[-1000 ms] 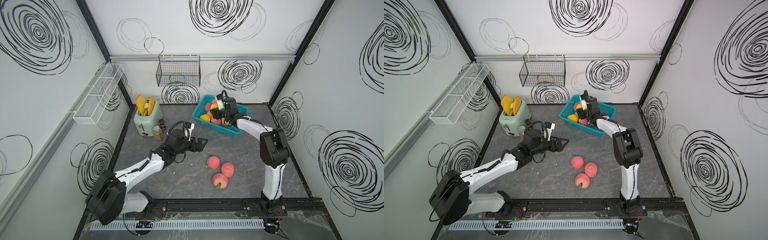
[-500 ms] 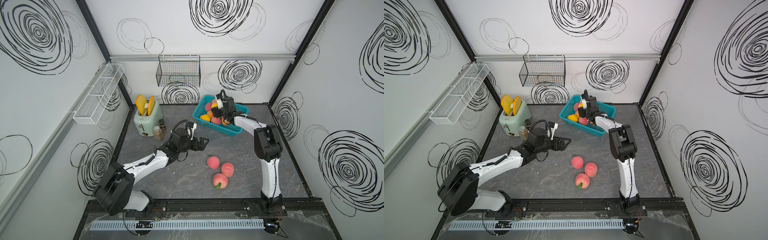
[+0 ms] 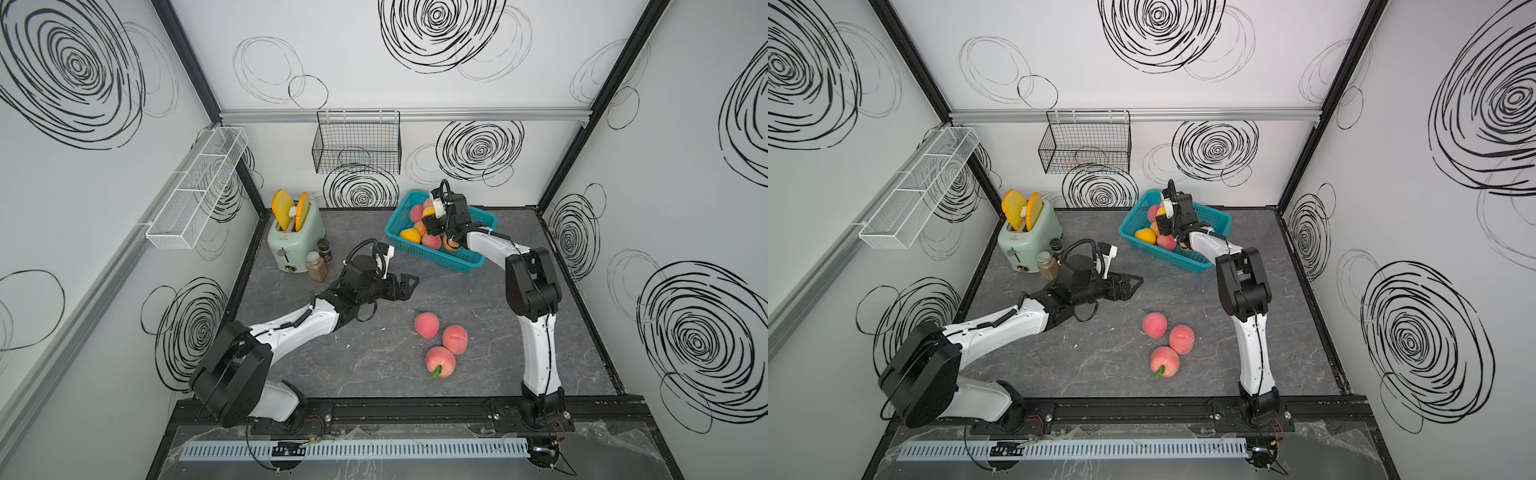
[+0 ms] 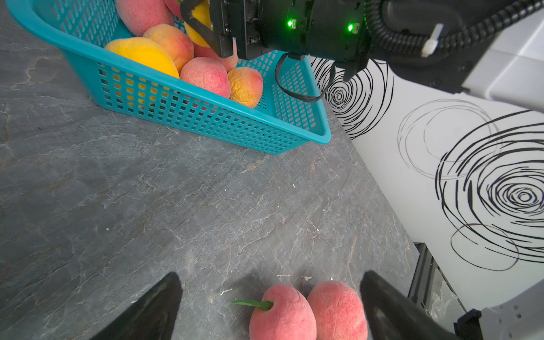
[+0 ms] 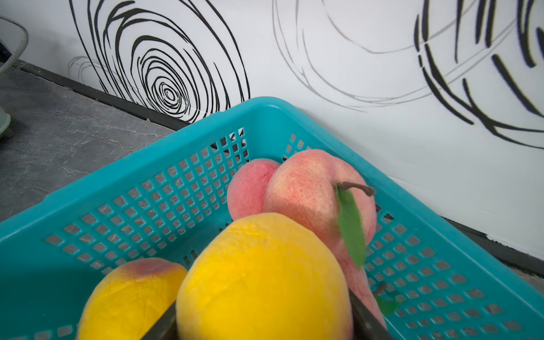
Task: Put the peaches into the basket
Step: Place the peach in the basket.
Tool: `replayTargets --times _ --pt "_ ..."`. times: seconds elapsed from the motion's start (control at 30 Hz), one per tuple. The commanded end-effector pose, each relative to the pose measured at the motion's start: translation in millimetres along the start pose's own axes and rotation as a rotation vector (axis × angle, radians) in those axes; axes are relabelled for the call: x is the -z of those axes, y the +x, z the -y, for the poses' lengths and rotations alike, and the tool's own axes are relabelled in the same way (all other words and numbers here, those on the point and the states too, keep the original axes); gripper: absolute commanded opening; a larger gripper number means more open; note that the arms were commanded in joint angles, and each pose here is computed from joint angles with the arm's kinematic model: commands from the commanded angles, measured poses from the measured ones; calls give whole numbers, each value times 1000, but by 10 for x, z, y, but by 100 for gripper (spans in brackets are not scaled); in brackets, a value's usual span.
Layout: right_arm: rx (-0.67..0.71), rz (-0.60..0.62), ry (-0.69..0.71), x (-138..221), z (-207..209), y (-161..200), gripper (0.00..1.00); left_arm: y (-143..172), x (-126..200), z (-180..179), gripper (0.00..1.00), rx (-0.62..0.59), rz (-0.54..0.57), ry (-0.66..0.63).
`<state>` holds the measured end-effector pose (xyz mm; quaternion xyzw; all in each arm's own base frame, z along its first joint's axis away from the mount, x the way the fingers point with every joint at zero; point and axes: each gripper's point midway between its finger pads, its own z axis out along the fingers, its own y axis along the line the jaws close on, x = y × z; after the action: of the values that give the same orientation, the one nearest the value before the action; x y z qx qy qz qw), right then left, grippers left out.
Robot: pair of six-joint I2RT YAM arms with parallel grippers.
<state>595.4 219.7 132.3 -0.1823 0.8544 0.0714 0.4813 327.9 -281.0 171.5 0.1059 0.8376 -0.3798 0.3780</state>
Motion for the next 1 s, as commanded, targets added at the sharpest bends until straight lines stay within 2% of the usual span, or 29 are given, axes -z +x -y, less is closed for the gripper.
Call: replayTargets --times 0.0,0.4,0.5,0.67,0.97 --pt "18 -19 7 -82 42 64 69 -133 -44 87 98 -21 42 32" --pt "11 -21 -2 -58 9 61 73 -131 -38 96 98 -20 41 31" --pt "10 -18 -8 -15 -5 35 81 -115 -34 90 98 -21 38 28" --pt "3 23 -15 151 -31 -125 88 -96 -12 71 98 -23 38 16" --pt "-4 99 -23 614 -53 -419 91 53 112 -81 98 -57 7 -65"
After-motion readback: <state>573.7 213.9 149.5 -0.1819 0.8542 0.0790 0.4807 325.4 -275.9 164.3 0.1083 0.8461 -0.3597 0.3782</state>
